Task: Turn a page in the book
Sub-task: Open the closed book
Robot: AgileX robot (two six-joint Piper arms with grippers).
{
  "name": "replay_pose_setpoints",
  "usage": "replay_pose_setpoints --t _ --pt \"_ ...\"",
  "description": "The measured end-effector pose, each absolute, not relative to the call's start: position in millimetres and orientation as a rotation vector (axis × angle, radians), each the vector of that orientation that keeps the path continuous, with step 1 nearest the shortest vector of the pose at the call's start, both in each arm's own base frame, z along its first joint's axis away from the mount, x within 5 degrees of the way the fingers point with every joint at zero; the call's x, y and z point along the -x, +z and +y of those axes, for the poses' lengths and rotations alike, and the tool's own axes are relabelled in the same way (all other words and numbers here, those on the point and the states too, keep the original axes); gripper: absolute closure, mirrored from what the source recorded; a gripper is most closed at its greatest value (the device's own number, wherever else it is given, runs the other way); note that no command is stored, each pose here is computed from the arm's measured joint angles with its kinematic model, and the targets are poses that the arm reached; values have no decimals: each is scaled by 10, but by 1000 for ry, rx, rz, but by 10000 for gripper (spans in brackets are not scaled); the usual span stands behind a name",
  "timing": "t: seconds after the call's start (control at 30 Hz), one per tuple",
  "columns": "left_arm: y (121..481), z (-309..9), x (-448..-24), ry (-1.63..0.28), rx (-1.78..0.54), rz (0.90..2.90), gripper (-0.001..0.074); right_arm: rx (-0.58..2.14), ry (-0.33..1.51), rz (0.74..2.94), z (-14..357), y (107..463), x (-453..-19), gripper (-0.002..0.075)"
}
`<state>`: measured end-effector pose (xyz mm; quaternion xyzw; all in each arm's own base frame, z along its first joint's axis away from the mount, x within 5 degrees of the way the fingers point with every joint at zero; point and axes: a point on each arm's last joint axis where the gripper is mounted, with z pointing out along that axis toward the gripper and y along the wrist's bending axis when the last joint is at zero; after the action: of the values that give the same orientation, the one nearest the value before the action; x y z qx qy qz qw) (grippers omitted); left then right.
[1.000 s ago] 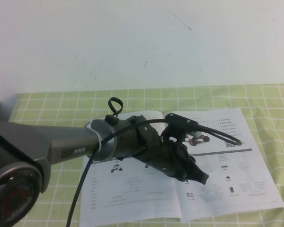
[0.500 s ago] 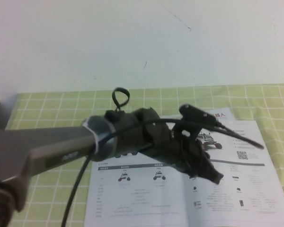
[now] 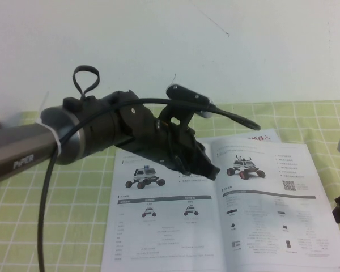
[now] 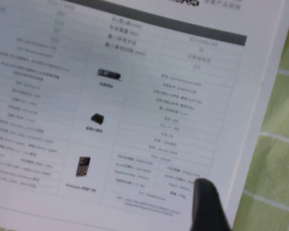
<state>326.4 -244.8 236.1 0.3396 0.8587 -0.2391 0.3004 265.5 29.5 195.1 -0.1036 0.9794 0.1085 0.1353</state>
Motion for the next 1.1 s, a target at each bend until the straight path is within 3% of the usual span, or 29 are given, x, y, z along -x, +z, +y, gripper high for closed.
replay_pose_setpoints --t 0.4,0.77,1.1 --pt "1545 -2562 -3375 -703 -883 2484 738 277 465 2817 390 1608 -2850 332" --pt "1625 -2687 -3367 -928 -806 2394 738 267 464 2793 394 1533 -2907 332" --pt "1517 -2707 -3378 -943 -817 2395 738 250 436 2768 380 1537 -2937 332"
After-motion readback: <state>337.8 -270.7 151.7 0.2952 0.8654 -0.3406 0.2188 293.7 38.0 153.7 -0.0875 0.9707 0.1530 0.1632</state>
